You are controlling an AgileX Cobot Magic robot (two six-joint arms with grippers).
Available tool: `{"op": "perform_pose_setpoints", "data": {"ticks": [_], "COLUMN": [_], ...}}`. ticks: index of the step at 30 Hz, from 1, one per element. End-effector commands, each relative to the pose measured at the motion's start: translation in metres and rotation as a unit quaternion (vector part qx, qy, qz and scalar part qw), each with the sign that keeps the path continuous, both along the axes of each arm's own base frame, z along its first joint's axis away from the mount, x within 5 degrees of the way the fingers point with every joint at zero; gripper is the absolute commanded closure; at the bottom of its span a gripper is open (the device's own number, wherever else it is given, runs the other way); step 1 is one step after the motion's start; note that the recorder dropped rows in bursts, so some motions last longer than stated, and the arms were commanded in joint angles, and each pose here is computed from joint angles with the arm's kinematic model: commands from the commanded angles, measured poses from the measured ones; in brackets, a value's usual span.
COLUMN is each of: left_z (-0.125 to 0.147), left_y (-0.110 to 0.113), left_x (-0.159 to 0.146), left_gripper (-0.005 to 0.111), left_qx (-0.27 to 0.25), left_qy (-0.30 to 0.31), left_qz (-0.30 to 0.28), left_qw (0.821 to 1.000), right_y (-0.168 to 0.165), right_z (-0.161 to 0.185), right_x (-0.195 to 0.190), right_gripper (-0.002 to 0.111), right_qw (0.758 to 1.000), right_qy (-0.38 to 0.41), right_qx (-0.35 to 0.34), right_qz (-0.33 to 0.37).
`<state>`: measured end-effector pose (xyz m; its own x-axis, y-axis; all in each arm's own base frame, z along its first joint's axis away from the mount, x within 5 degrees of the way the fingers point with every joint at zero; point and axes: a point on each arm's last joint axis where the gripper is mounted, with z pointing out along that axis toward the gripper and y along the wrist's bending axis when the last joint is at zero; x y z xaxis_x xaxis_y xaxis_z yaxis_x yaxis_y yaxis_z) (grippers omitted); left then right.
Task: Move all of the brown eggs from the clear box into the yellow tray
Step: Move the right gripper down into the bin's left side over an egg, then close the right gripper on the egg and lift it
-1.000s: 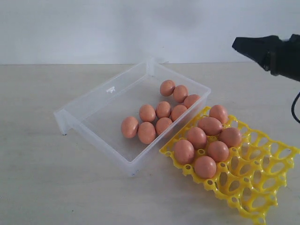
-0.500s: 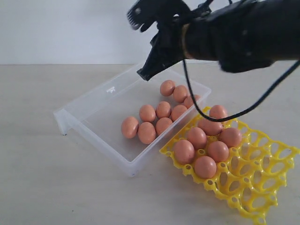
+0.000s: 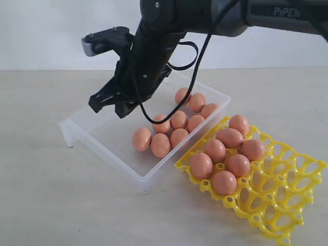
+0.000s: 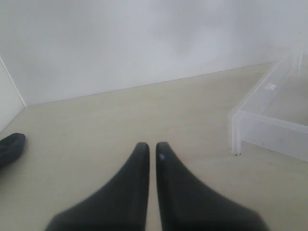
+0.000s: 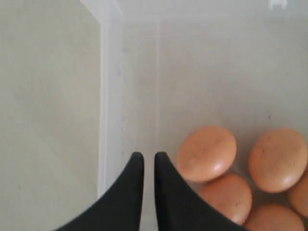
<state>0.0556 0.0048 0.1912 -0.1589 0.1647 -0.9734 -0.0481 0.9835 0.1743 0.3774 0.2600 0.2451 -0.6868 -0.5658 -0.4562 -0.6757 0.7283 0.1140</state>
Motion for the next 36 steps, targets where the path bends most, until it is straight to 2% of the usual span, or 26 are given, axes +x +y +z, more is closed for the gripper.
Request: {"op": "perform_pose_setpoints", "data": {"ticks": [1, 5, 8, 17, 23, 25, 26, 28, 29, 33, 36], "left_z": [0.002, 0.002, 0.002, 0.002, 0.002, 0.002, 0.002, 0.002, 0.002, 0.002, 0.002], "left_y": [-0.001, -0.001, -0.001, -0.001, -0.001, -0.001, -0.001, -0.001, -0.001, -0.001, -0.001], "left_x": [0.000, 0.000, 0.000, 0.000, 0.000, 0.000, 0.000, 0.000, 0.000, 0.000, 0.000], "left_gripper": [0.103, 0.103, 0.103, 0.103, 0.103, 0.103, 0.103, 0.103, 0.103, 0.103, 0.103], "left_qx": [-0.004, -0.004, -0.004, -0.004, -0.004, -0.004, -0.004, -0.004, -0.004, -0.004, -0.004], "left_qy": [-0.006, -0.006, -0.006, -0.006, -0.006, -0.006, -0.006, -0.006, -0.006, -0.006, -0.006], "left_qz": [-0.004, -0.004, -0.004, -0.004, -0.004, -0.004, -0.004, -0.004, -0.004, -0.004, -0.004], "left_qw": [1.000, 1.000, 1.000, 1.000, 1.000, 1.000, 1.000, 1.000, 1.000, 1.000, 1.000], "right_y": [0.005, 0.003, 0.001, 0.002, -0.005, -0.006, -0.006, -0.007, -0.007, -0.007, -0.007], "right_z": [-0.012, -0.038, -0.052, -0.079, -0.101, -0.103, -0.104, -0.104, -0.104, -0.102, -0.088], "right_x": [0.014, 0.021, 0.025, 0.032, 0.042, 0.043, 0.042, 0.041, 0.041, 0.041, 0.040], "right_gripper": [0.086, 0.059, 0.050, 0.047, 0.048, 0.056, 0.066, 0.091, 0.109, 0.109, 0.109], "right_qw": [0.999, 0.995, 0.989, 0.977, 0.957, 0.956, 0.956, 0.958, 0.962, 0.974, 0.982], "right_qy": [0.009, 0.036, 0.047, 0.067, 0.097, 0.100, 0.099, 0.101, 0.097, 0.082, 0.061], "right_qx": [0.022, 0.000, -0.015, -0.017, 0.008, 0.006, 0.003, -0.007, -0.013, -0.024, -0.025], "right_qz": [-0.032, -0.089, -0.137, -0.200, -0.275, -0.276, -0.276, -0.268, -0.256, -0.211, -0.176]}}
